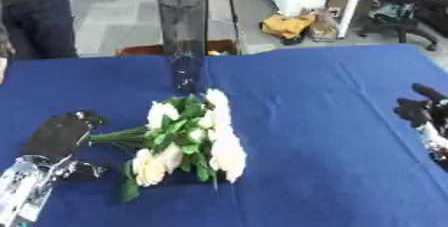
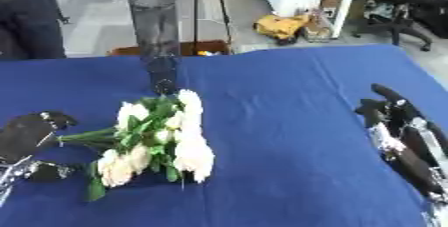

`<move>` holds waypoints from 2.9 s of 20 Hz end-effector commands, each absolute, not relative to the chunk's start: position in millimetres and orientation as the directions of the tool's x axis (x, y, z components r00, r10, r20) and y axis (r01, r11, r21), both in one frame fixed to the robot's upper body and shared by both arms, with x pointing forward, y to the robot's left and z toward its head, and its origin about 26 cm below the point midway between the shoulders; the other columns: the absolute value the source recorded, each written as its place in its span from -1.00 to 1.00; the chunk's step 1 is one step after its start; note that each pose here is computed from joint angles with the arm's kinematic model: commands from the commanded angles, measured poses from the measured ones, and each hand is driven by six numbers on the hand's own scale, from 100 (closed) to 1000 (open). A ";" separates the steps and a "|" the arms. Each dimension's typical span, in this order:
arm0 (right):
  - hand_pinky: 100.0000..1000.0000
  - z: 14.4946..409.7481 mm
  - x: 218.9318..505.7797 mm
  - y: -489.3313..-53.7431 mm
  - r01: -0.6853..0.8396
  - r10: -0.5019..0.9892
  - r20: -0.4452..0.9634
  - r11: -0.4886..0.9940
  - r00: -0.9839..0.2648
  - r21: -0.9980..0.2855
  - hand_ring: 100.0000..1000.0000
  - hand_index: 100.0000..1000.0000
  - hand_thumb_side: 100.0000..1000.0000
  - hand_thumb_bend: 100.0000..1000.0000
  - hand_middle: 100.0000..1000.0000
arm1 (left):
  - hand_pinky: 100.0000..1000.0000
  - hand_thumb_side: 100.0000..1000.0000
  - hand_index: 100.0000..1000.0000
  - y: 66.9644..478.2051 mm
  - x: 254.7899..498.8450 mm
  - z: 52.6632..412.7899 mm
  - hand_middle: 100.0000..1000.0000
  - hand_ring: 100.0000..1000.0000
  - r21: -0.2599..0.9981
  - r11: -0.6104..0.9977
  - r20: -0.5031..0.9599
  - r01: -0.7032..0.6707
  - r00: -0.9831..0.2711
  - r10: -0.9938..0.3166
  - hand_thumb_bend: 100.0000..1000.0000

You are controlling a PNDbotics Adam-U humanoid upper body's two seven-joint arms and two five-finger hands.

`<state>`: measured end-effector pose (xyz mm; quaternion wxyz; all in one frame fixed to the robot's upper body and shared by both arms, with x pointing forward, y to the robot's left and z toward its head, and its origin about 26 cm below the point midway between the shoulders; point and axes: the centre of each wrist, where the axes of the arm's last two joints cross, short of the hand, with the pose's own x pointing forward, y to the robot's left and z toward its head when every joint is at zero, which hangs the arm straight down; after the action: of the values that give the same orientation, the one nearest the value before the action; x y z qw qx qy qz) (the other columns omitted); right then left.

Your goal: Arrange flowers into the vase.

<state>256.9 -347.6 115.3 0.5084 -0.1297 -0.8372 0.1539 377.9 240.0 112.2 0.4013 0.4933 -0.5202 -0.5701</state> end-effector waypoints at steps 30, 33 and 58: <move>0.70 120.7 258.0 -348.3 0.054 0.375 0.800 0.916 -0.468 -0.398 0.78 0.90 0.01 -1.00 0.21 | 0.04 -1.00 0.26 217.6 408.4 100.2 -0.18 0.05 0.973 -0.102 -0.132 -0.208 -0.134 -0.982 -0.13; 0.70 120.6 258.1 -348.3 0.053 0.375 0.800 0.916 -0.468 -0.398 0.78 0.90 0.01 -1.00 0.21 | 0.03 -1.00 0.25 215.7 410.1 97.8 -0.20 0.02 0.972 -0.104 -0.133 -0.211 -0.127 -0.983 -0.15; 0.70 120.3 258.7 -347.7 0.049 0.374 0.800 0.916 -0.470 -0.399 0.78 0.90 0.01 -1.00 0.21 | -0.20 -1.00 0.06 208.6 424.7 63.7 -0.41 -0.22 0.966 -0.094 -0.112 -0.240 -0.060 -0.992 -0.24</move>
<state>257.5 -347.7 113.9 0.5099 -0.1252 -0.8365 0.1569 423.2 209.0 64.3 0.3901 0.5627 -0.5484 -0.4801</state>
